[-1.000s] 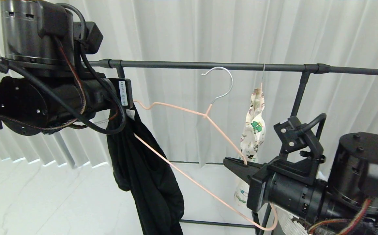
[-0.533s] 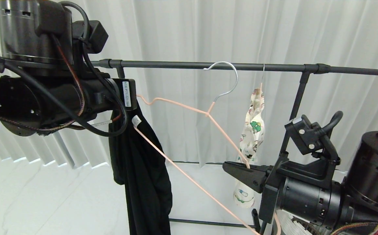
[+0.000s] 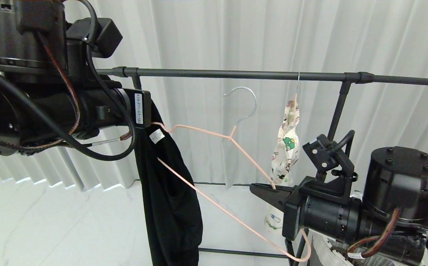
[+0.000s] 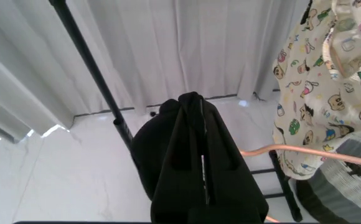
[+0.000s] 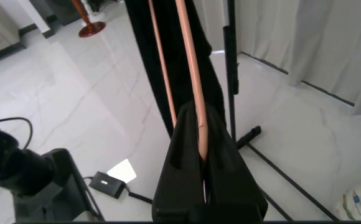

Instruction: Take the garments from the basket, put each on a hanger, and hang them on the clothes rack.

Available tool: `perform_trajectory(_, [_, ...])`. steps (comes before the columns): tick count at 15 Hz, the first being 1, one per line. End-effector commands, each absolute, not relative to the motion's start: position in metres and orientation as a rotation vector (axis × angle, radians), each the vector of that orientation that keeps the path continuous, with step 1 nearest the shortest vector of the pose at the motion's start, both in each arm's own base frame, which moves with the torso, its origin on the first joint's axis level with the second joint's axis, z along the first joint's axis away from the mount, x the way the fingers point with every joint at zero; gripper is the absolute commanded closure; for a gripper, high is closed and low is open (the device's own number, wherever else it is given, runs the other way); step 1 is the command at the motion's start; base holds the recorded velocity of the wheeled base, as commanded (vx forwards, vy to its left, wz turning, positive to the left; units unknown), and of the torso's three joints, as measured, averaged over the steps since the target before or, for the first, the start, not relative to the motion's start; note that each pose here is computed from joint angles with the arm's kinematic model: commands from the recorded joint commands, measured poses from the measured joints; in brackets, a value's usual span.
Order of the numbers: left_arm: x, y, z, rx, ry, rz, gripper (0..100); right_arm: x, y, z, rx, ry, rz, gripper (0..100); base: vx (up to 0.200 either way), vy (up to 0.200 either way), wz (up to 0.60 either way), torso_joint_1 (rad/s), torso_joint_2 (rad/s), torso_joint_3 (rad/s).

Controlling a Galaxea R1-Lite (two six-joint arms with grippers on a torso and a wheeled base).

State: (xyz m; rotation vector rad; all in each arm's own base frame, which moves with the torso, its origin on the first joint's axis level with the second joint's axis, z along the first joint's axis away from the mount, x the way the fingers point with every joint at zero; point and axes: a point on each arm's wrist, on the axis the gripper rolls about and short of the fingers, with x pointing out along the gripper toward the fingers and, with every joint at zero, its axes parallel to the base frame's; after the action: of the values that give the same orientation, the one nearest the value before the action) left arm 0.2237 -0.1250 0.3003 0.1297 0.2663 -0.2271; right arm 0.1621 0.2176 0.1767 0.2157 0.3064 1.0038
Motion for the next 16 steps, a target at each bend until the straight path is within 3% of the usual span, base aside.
perform_trajectory(1, [0.221,-0.132,0.298,0.134,0.272,-0.255,100,0.173,0.229,0.175,0.214,0.309,0.998,100,0.000,0.000,0.00,0.000,0.00,0.000])
perform_trajectory(9, [0.211,-0.160,0.294,0.138,0.284,-0.405,100,0.183,0.253,0.185,0.179,0.302,1.022,100,0.000,0.000,0.00,0.000,0.00,0.000])
perform_trajectory(16, [0.189,-0.180,0.306,0.040,0.271,-0.558,100,0.190,0.269,0.182,0.181,0.305,1.031,100,0.000,0.000,0.00,0.000,0.00,0.000])
